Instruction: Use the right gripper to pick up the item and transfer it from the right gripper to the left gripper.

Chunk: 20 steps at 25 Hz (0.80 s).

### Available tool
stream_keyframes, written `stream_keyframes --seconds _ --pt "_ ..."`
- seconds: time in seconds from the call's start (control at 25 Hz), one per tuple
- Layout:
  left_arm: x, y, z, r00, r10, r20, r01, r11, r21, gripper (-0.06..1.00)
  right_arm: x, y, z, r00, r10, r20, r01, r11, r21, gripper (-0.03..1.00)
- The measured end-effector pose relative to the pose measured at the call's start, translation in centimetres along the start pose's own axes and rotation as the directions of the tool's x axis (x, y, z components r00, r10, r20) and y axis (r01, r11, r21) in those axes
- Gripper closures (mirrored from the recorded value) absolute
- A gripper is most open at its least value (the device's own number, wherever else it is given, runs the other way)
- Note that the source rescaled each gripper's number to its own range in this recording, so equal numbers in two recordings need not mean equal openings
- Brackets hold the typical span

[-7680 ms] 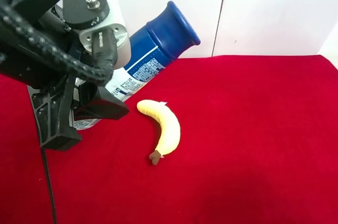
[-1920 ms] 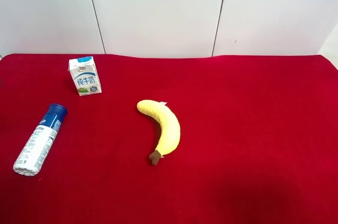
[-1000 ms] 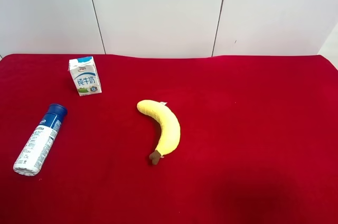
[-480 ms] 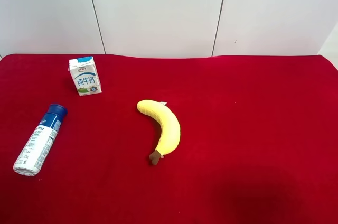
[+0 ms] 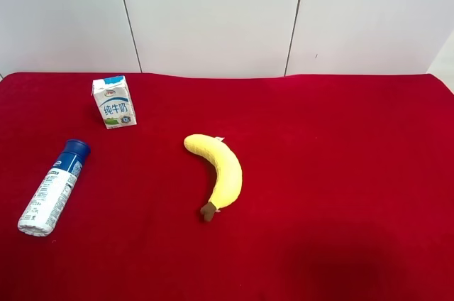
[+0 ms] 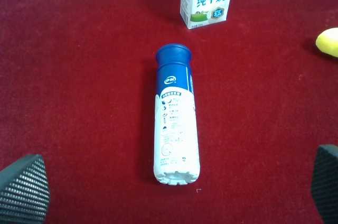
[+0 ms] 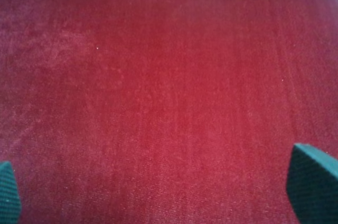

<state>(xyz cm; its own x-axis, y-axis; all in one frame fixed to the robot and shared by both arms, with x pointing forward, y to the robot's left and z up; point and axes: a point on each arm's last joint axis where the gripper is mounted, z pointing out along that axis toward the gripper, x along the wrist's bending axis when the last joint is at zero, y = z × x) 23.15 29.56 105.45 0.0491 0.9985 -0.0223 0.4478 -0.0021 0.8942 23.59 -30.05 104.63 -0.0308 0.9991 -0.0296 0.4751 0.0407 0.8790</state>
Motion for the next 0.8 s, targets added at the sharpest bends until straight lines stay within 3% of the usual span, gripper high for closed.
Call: stream_keyframes --seconds 0.8 --pt "-0.01 0.0 0.0 1.0 -0.003 0.001 0.003 1.0 0.0 -0.06 0.0 0.0 0.0 1.0 0.0 0.0 0.0 1.0 0.0 -0.03"
